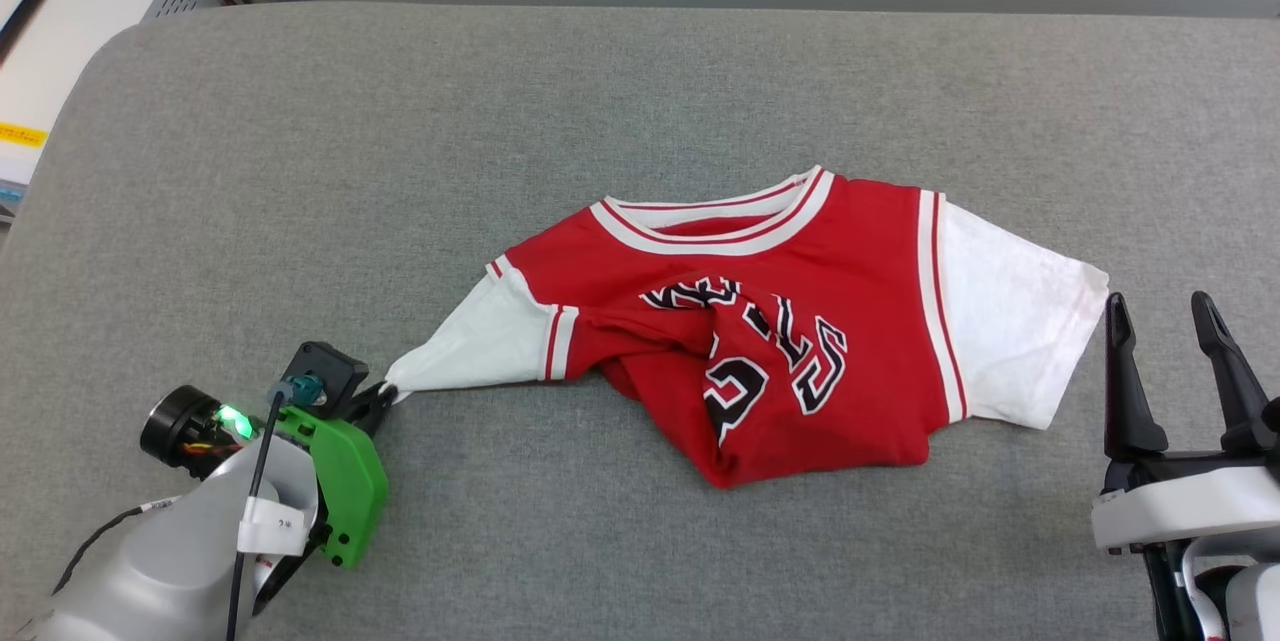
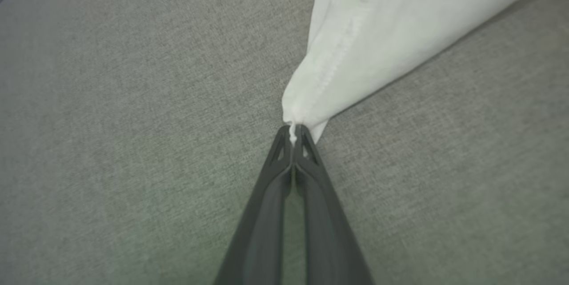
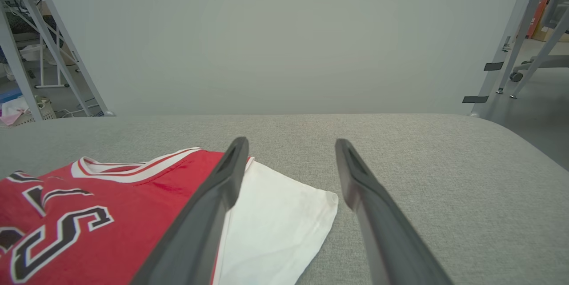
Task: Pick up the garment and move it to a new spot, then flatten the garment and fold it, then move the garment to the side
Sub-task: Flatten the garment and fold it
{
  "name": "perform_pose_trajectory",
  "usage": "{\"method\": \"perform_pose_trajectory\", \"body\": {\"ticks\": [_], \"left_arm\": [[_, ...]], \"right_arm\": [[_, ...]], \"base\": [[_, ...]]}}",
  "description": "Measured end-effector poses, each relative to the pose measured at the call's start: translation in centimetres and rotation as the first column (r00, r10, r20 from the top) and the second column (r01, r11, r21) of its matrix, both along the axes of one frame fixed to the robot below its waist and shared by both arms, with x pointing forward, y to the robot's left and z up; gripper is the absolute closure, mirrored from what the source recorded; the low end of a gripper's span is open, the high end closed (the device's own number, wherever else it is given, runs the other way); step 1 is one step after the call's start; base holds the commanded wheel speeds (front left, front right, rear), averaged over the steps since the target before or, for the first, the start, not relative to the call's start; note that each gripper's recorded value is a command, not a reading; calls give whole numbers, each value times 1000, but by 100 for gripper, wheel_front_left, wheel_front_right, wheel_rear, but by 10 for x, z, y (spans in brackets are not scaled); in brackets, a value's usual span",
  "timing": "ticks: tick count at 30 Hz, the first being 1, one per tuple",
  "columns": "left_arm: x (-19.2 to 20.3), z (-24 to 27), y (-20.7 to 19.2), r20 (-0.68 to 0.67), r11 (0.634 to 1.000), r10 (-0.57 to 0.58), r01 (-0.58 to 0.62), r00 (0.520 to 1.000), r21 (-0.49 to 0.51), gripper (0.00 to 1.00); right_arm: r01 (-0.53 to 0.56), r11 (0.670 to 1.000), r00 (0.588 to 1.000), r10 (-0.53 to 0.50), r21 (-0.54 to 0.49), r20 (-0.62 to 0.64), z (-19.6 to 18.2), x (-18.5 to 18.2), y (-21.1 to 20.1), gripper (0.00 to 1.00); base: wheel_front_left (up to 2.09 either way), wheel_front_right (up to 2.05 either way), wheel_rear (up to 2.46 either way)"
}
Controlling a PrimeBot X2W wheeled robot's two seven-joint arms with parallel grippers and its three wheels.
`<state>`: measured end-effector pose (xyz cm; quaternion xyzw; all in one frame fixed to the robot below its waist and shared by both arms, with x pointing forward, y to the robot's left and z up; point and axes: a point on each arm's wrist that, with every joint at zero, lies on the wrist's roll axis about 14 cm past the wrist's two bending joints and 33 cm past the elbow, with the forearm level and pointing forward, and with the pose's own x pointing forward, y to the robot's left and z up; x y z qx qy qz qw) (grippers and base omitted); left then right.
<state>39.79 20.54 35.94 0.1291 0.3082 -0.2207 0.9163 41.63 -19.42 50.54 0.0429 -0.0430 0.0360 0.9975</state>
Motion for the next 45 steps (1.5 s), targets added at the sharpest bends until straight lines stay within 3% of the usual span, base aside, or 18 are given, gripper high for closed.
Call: {"method": "perform_pose_trajectory", "body": {"ticks": [3, 4, 5, 11, 16, 20, 29, 37, 45], "left_arm": [[-3, -1, 0, -8, 999, 26, -26, 1000, -22, 100], [-2, 1, 0, -4, 999, 33, -33, 999, -30, 65], [-1, 3, 1, 4, 999, 40, -40, 999, -33, 0], [16, 35, 9, 107, 996, 71, -65, 992, -65, 0], [58, 106, 11, 282, 996, 50, -29, 958, -79, 0], [82, 140, -2, 299, 997, 9, 14, 954, -74, 0], [96, 128, -50, -26, 994, -67, 65, 997, -90, 0], [95, 69, -71, -310, 993, -112, 117, 944, -3, 0], [90, 15, -81, -452, 978, -133, 191, 882, 85, 0]], "right_arm": [[2, 1000, 1000, -2, 3, 1, 1, -2, 0, 0], [2, 1000, 1000, -2, 3, 1, 2, -4, 0, 0], [2, 1000, 1000, -2, 4, 1, 2, -5, 0, 0], [8, 1000, 1000, -8, 11, 16, 9, -11, 0, 0], [17, 1000, 1000, -18, 19, 25, 12, -17, -1, 0], [23, 1000, 1000, -23, 20, 19, 11, -18, -3, 0], [41, 999, 999, -41, 16, 13, 6, -10, -9, 0], [80, 997, 997, -80, 0, -3, -3, -1, -23, 0], [125, 992, 991, -125, -20, -41, -19, 3, -39, 0]], "base": [[0, 0, 0], [0, 0, 0], [0, 0, 0], [0, 0, 0], [0, 0, 0], [0, 0, 0], [0, 0, 0], [0, 0, 0], [0, 0, 0]]}}
